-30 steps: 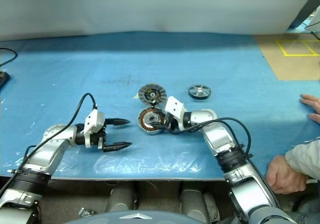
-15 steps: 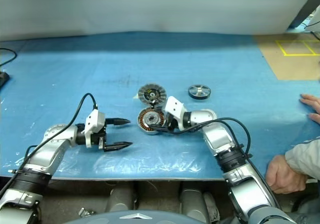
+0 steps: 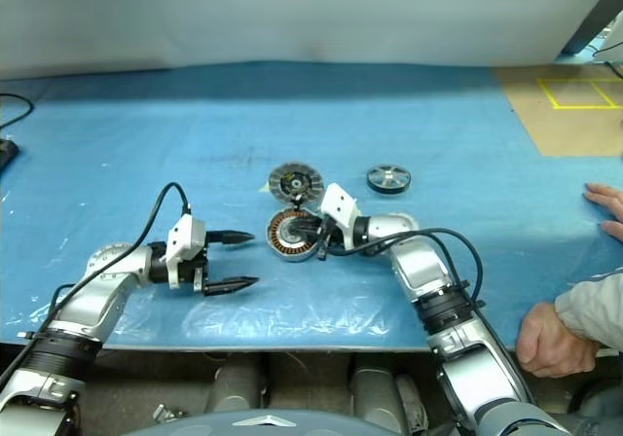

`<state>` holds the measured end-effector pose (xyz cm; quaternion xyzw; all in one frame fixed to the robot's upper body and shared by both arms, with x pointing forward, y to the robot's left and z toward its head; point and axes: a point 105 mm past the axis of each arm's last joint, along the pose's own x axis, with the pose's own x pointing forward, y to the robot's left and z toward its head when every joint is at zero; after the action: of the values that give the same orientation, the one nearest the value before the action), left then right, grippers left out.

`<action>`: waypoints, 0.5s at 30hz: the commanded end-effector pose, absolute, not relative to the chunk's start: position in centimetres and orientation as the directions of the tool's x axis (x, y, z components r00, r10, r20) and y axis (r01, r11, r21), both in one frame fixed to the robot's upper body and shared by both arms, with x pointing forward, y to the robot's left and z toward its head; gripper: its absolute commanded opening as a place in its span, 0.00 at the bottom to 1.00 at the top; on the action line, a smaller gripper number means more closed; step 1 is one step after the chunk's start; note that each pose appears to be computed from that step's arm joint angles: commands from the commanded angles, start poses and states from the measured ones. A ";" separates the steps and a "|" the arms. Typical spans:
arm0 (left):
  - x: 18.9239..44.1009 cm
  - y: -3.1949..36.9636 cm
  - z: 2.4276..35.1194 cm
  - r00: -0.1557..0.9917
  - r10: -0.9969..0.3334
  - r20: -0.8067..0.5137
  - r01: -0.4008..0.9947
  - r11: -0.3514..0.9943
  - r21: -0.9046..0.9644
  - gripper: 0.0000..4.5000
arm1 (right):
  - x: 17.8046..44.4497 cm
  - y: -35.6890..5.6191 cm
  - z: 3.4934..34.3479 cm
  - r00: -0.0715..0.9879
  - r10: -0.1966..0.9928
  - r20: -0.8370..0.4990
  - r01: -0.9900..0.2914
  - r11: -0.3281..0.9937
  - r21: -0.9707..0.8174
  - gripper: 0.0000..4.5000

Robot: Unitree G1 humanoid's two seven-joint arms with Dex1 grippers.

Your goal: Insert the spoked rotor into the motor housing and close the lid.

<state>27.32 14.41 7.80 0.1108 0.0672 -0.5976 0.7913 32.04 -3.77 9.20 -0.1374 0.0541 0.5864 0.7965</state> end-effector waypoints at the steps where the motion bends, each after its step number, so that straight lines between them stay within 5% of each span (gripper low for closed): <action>1: 27.2 14.3 8.2 0.277 -0.934 -0.224 0.959 0.256 0.120 1.00 | 32.3 -3.5 10.7 0.311 0.931 -0.191 -0.945 0.280 -0.169 0.01; 15: 27.3 14.4 8.4 0.284 -0.932 -0.227 0.957 0.261 0.126 1.00 | 32.9 -3.3 9.3 0.321 0.913 -0.251 -0.943 0.283 -0.177 0.01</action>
<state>27.32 14.38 7.73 0.1117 0.0681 -0.5970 0.7915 32.73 -3.71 8.78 -0.1352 0.0631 0.5765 0.8033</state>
